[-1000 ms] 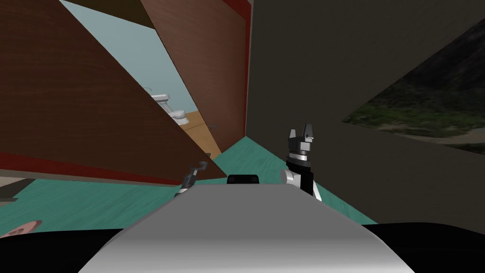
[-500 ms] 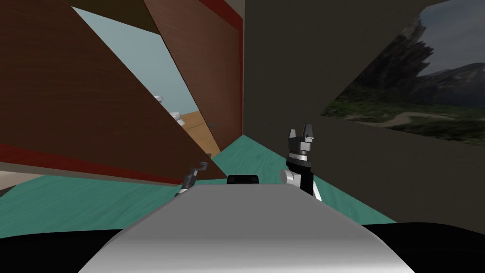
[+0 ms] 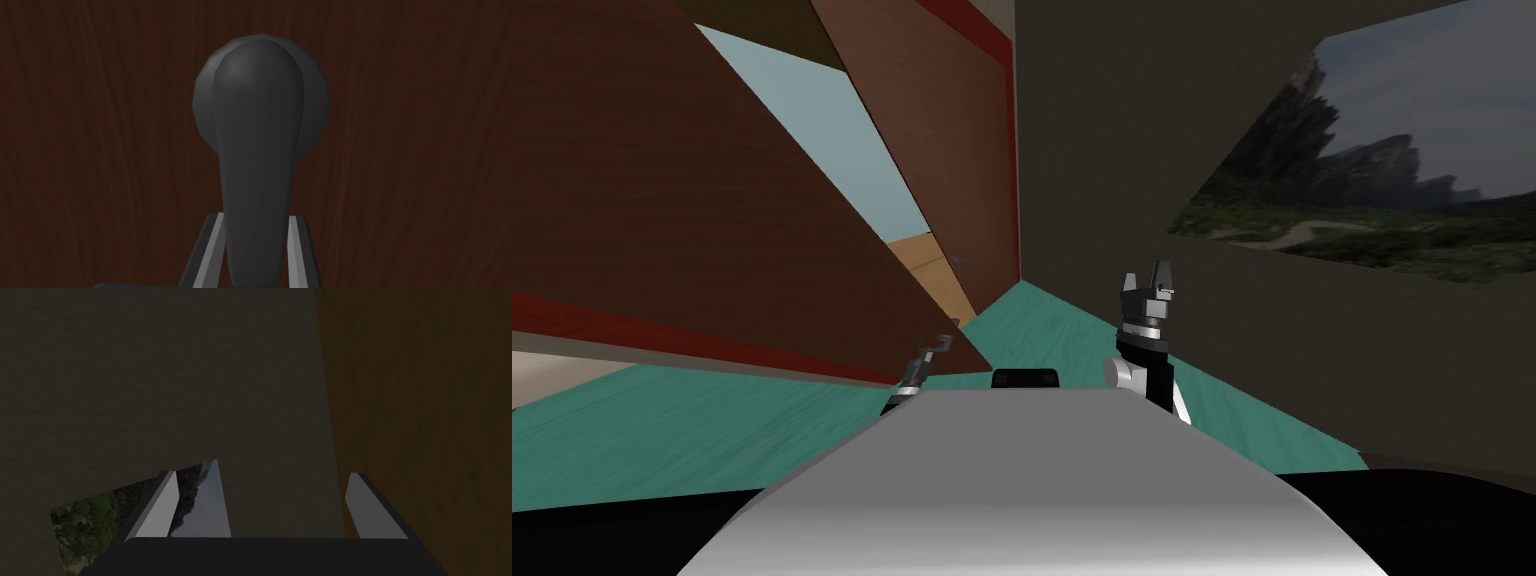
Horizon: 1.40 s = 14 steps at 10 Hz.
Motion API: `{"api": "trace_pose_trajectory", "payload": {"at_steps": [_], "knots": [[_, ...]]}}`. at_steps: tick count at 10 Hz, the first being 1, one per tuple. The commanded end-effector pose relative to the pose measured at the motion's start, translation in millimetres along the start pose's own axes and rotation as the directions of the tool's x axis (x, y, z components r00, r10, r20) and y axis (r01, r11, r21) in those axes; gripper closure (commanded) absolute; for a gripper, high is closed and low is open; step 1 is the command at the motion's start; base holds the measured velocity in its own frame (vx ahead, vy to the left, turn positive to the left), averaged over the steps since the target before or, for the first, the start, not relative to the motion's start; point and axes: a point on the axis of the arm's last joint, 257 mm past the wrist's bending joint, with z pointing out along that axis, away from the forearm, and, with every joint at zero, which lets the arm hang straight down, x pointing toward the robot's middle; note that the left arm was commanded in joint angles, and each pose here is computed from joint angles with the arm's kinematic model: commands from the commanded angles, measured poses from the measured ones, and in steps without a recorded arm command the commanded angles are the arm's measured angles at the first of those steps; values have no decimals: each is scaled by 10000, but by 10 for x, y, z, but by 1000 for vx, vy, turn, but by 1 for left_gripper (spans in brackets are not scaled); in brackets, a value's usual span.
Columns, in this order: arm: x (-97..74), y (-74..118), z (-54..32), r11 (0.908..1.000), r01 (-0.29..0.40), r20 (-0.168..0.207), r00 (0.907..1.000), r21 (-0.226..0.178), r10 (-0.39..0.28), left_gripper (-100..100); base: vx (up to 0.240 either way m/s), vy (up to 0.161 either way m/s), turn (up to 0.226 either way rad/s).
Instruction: Pull the door open
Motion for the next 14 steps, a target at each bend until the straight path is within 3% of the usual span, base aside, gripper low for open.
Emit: {"api": "trace_pose_trajectory", "payload": {"at_steps": [1,3,4,5,6,7,8,9,13,14], "knots": [[122,42,155,10000,90,-132,9999,-40,-90,100,-243,37,-130],[162,45,317,9999,100,-162,9998,-30,-101,100,-247,56,-116],[162,45,317,9999,100,-162,9998,-30,-101,100,-132,20,-39],[206,43,482,9999,111,-195,9997,-20,-112,100,-169,19,-91],[206,43,482,9999,111,-195,9997,-20,-112,100,-165,44,-117],[240,38,602,9999,119,-221,9997,-13,-119,100,-183,69,-138],[251,36,640,9999,121,-230,9997,-11,-122,100,-183,53,-82],[284,28,749,9999,128,-255,9996,-6,-128,100,-199,48,-99],[295,26,783,9999,130,-263,9996,-4,-130,100,-81,13,-9],[334,13,904,9999,137,-294,9995,1,-137,100,-107,31,-75]]}}
